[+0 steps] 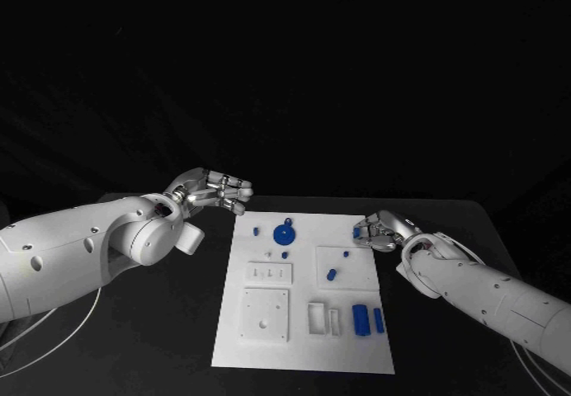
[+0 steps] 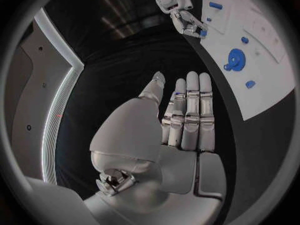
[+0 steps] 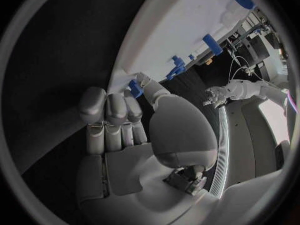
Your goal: Assemble the parts on the task board
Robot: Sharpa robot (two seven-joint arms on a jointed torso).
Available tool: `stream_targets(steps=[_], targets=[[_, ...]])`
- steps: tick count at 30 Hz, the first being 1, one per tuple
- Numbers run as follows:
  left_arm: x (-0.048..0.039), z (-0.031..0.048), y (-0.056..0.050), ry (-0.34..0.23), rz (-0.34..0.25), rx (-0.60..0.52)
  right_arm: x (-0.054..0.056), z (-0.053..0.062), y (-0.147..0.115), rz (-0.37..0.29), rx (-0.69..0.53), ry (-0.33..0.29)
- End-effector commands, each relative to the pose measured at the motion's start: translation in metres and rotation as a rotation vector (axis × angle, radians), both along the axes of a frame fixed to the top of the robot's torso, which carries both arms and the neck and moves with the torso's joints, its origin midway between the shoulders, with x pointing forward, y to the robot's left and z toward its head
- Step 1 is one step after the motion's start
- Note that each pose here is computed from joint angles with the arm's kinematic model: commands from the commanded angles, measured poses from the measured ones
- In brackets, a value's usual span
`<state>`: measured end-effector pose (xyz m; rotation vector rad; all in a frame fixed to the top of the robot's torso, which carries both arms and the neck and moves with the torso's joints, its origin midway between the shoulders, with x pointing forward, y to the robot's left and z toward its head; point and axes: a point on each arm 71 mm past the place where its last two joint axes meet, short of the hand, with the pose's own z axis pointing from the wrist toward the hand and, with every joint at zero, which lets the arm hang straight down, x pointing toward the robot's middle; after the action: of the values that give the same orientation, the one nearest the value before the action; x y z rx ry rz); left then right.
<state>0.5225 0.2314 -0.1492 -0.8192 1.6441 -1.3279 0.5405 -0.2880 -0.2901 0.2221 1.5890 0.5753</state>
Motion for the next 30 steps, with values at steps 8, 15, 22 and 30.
stream_targets(steps=[8,15,22,30], targets=[[-0.0006,0.0004,-0.003,0.001,-0.022,-0.001,0.000,0.002,0.000,-0.021,0.003,-0.040],[-0.0006,0.0004,-0.003,0.002,-0.022,-0.001,0.000,0.004,0.001,-0.031,0.001,-0.061],[-0.0007,0.0004,-0.002,0.002,-0.023,0.001,0.000,0.005,0.002,-0.043,0.004,-0.071],[-0.0012,-0.0010,-0.002,0.007,-0.030,0.045,-0.003,0.017,0.011,-0.038,0.024,-0.076]])
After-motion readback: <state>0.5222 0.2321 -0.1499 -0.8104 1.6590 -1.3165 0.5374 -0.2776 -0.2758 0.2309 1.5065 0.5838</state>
